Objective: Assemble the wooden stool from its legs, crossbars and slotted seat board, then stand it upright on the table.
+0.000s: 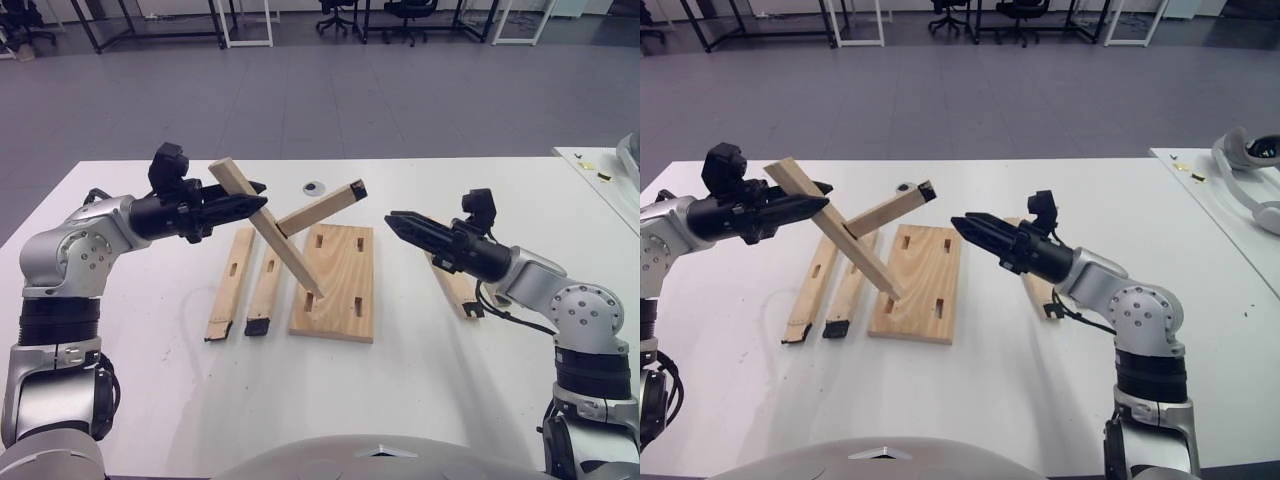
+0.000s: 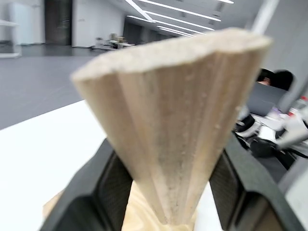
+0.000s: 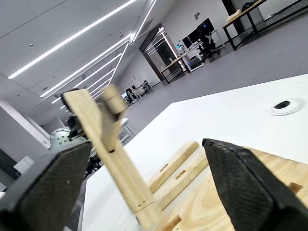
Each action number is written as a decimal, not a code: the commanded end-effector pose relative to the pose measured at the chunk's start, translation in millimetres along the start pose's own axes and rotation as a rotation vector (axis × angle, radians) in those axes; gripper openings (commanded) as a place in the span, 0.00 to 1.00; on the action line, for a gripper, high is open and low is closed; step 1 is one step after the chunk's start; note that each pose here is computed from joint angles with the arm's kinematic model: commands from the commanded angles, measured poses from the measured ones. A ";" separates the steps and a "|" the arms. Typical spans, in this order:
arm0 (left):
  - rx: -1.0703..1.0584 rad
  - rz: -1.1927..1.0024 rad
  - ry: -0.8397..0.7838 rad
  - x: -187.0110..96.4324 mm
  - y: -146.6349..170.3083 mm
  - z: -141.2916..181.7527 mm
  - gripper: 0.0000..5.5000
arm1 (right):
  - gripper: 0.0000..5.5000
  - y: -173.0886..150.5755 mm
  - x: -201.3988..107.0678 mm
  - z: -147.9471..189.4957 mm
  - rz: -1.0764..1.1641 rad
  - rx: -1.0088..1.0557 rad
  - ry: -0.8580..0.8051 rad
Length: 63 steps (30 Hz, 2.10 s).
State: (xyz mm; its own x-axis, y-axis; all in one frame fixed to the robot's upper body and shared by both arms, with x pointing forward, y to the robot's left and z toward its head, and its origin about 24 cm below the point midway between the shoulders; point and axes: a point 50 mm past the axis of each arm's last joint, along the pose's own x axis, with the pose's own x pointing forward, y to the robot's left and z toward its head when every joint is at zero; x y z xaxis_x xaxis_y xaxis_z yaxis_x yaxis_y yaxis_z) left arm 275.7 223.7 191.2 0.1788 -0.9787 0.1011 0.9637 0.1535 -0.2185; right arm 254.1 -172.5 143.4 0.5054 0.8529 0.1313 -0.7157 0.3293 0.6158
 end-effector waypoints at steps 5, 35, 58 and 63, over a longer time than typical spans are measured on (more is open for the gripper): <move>0.255 -0.122 0.176 0.1 3.5 -4.3 0.38 | 0.78 -5.0 -5.8 8.4 -0.027 -0.048 -0.003; 0.339 -0.239 0.285 17.5 2.5 -21.4 0.38 | 0.78 -0.1 -2.1 8.2 -0.041 -0.049 -0.023; 0.066 -0.084 0.408 8.1 13.7 -74.5 0.64 | 0.78 -2.4 3.4 9.8 -0.094 -0.027 -0.076; 0.115 -0.026 0.431 -11.2 8.0 -66.0 0.79 | 0.78 -1.0 1.8 7.0 -0.103 -0.025 -0.087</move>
State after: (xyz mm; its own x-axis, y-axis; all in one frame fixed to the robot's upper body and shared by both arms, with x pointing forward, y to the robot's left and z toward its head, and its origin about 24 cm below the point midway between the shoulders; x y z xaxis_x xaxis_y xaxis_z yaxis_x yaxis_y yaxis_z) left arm 273.4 214.7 122.2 0.0584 -0.9625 -0.2650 0.9869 0.0957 -0.1300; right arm 260.9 -175.9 144.7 0.6174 0.7784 0.1133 -0.6593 0.4335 0.6143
